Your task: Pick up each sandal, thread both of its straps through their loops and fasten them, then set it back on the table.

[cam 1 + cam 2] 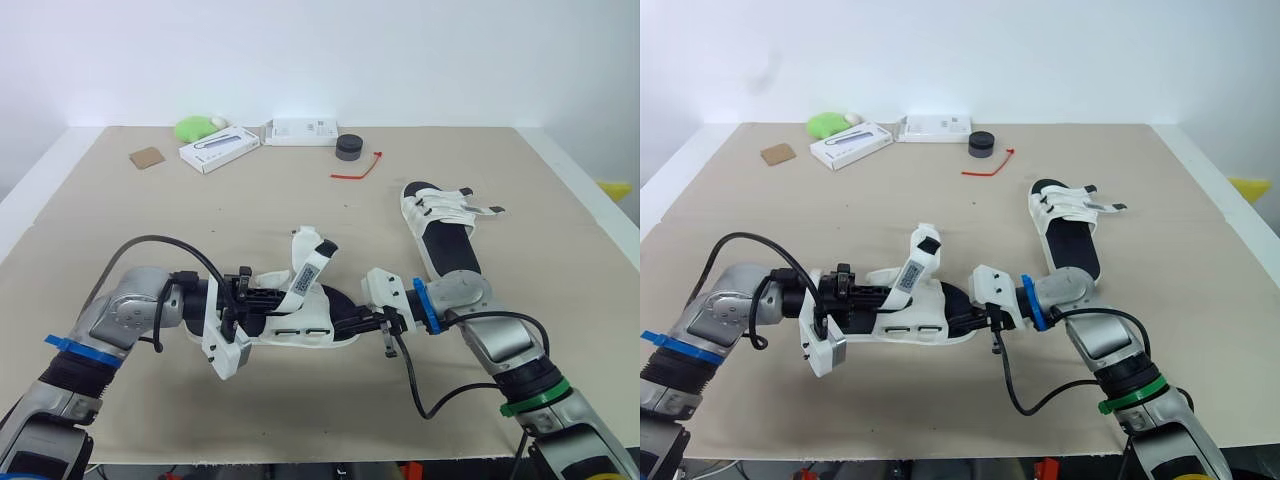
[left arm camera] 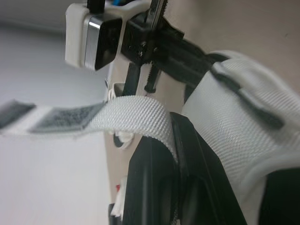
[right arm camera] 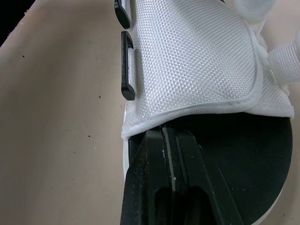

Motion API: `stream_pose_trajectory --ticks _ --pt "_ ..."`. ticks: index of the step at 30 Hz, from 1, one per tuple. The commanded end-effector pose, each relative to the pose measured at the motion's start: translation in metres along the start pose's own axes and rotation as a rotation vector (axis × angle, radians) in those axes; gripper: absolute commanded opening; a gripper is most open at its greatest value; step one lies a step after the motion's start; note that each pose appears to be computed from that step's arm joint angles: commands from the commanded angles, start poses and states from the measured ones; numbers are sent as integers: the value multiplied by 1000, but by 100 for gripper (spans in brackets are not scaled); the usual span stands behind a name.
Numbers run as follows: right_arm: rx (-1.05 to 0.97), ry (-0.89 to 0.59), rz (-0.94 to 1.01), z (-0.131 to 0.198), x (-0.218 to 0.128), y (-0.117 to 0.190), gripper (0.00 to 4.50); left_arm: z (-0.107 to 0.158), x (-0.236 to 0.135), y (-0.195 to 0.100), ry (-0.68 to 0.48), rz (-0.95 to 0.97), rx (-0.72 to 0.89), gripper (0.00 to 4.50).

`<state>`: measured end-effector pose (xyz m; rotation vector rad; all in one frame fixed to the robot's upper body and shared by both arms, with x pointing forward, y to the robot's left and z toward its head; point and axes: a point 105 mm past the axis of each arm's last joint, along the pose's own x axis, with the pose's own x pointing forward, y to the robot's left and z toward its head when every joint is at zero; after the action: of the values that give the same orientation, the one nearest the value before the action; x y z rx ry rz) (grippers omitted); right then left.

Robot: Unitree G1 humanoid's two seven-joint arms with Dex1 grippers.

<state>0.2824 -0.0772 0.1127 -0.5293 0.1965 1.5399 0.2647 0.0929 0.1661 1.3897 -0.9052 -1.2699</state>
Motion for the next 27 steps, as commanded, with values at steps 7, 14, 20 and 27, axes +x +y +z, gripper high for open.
stream_pose_trajectory --ticks 7,14,20,27 --pt "-38 -17 9 9 2 -3 0 -7 -6 15 16 47 115 3" --pt "-39 -14 15 9 1 -1 0 -9 -8 15 39 79 -59 3" --pt "-40 -10 19 8 0 -1 0 -4 -16 10 42 30 -315 89" --pt "-44 -8 29 8 0 0 0 4 -22 12 45 -23 -680 389"
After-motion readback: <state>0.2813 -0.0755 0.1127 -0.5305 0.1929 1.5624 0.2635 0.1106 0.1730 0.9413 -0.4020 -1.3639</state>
